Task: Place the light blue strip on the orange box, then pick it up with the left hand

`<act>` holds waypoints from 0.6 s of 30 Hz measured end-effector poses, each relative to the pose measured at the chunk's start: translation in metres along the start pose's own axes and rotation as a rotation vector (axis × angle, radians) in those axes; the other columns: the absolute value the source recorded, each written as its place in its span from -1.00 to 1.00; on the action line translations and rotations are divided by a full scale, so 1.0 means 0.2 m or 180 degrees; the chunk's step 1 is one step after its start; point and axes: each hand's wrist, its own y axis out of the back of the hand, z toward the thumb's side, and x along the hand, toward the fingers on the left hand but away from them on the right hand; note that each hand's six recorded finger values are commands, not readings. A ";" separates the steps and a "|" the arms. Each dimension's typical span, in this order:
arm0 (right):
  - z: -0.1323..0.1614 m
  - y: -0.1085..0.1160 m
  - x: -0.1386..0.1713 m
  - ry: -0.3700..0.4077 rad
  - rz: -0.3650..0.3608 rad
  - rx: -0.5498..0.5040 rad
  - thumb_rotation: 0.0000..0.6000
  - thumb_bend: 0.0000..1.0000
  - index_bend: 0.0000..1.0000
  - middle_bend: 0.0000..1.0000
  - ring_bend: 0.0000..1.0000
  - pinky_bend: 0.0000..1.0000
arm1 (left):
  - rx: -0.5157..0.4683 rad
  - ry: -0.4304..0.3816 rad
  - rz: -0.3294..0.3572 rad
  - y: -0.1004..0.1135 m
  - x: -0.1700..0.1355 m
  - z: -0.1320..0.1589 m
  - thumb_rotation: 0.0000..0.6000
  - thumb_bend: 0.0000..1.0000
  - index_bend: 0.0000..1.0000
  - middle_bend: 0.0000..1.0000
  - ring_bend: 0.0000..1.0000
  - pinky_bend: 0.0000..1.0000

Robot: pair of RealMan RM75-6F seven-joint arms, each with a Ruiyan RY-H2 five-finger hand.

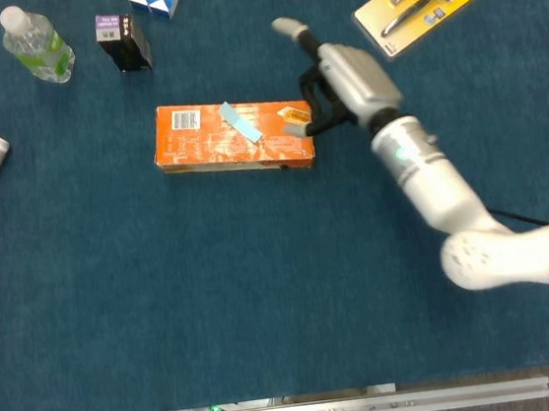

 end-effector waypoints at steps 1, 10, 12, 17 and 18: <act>-0.02 0.03 0.03 0.0016 -0.0056 0.0048 1.00 -0.66 -0.74 0.27 0.42 0.80 | 0.0005 -0.0032 0.0000 0.00 0.01 0.01 1.00 -0.06 -0.76 -0.39 -0.29 -0.40; -0.29 0.30 0.31 0.0050 -0.0465 0.0666 1.00 -0.62 -0.67 0.05 0.12 0.67 | 0.0094 -0.0264 -0.0194 -0.04 0.06 0.07 1.00 -0.06 -0.76 -0.39 -0.28 -0.33; -0.34 0.36 0.38 0.0035 -0.0543 0.0784 1.00 -0.62 -0.63 0.04 0.12 0.67 | 0.0105 -0.0305 -0.0211 -0.04 0.07 0.08 1.00 -0.06 -0.76 -0.38 -0.27 -0.33; -0.43 0.48 0.53 -0.0019 -0.0698 0.1002 1.00 -0.62 -0.60 0.04 0.09 0.67 | 0.0118 -0.0429 -0.0244 -0.04 0.11 0.12 1.00 -0.06 -0.76 -0.36 -0.25 -0.26; -0.45 0.51 0.57 -0.0045 -0.0735 0.1065 1.00 -0.62 -0.60 0.04 0.09 0.67 | 0.0127 -0.0472 -0.0256 -0.04 0.12 0.13 1.00 -0.06 -0.76 -0.36 -0.25 -0.26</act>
